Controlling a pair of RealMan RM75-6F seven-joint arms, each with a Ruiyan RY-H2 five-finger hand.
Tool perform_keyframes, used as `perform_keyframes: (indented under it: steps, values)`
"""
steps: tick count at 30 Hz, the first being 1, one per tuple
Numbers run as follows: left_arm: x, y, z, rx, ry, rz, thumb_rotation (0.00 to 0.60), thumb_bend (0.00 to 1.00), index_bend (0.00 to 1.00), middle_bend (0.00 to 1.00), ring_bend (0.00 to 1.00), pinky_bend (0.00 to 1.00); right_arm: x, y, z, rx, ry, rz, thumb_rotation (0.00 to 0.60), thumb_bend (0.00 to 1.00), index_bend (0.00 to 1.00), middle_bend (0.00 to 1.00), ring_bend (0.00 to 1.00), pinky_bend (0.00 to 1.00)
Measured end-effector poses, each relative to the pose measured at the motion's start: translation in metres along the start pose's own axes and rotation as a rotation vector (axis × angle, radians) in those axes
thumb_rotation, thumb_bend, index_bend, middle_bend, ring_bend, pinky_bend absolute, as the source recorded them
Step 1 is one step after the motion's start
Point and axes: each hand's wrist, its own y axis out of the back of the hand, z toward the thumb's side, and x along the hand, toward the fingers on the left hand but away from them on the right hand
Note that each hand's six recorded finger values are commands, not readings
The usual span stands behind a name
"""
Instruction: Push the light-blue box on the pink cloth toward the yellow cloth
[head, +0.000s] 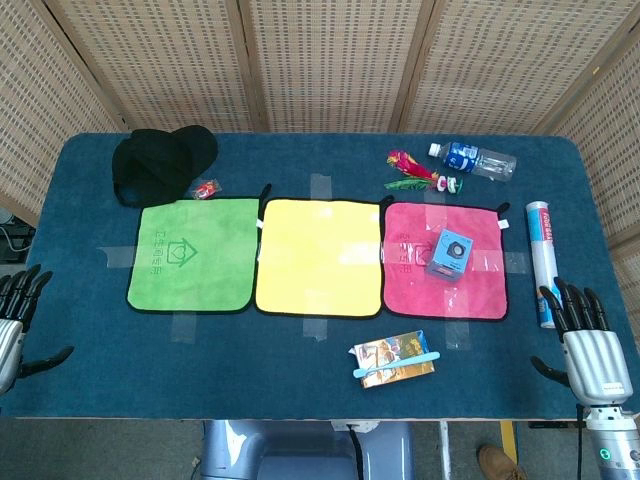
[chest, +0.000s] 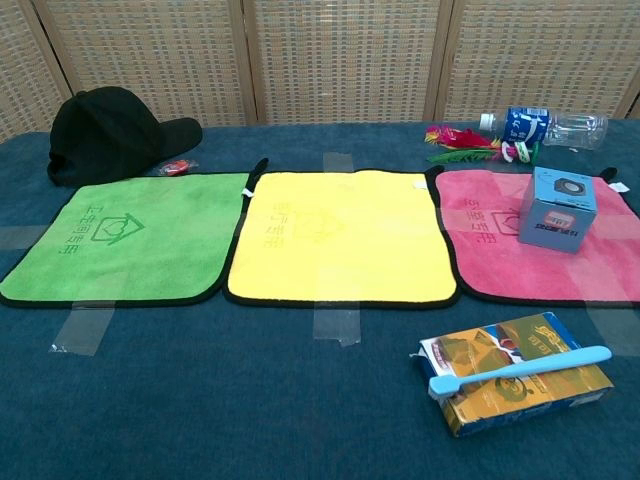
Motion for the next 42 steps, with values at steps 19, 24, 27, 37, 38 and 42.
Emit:
perform_keyframes:
  steps: [19,24,27,37,38,42]
  values:
    - [0.01,-0.007,0.0,0.015,0.008,-0.015,0.6,0.0,0.0,0.0,0.0,0.0,-0.059,-0.043,0.016,-0.495,-0.008,0.3,0.6,1.0,0.0,0.0,0.0,0.03]
    - [0.018,-0.013,-0.002,0.018,0.009,-0.009,0.6,0.0,0.0,0.0,0.0,0.0,-0.099,-0.064,0.023,-0.583,-0.069,0.415,0.6,1.0,0.0,0.0,0.0,0.08]
    - [0.02,-0.015,-0.002,0.016,0.007,-0.012,0.6,0.0,0.0,0.0,0.0,0.0,-0.124,-0.075,0.027,-0.645,-0.119,0.457,0.6,1.0,0.0,0.0,0.0,0.08]
    - [0.023,-0.018,-0.004,0.011,0.014,-0.026,0.6,0.0,0.0,0.0,0.0,0.0,-0.164,-0.1,0.037,-0.77,-0.227,0.501,0.6,1.0,0.0,0.0,0.0,0.18]
    - [0.023,-0.018,-0.004,0.01,0.018,-0.027,0.6,0.0,0.0,0.0,0.0,0.0,-0.165,-0.102,0.039,-0.784,-0.233,0.506,0.6,1.0,0.0,0.0,0.0,0.19]
    - [0.026,-0.018,-0.007,0.004,0.028,-0.033,0.6,0.0,0.0,0.0,0.0,0.0,-0.169,-0.107,0.053,-0.854,-0.248,0.532,0.6,1.0,0.0,0.0,0.01,0.23]
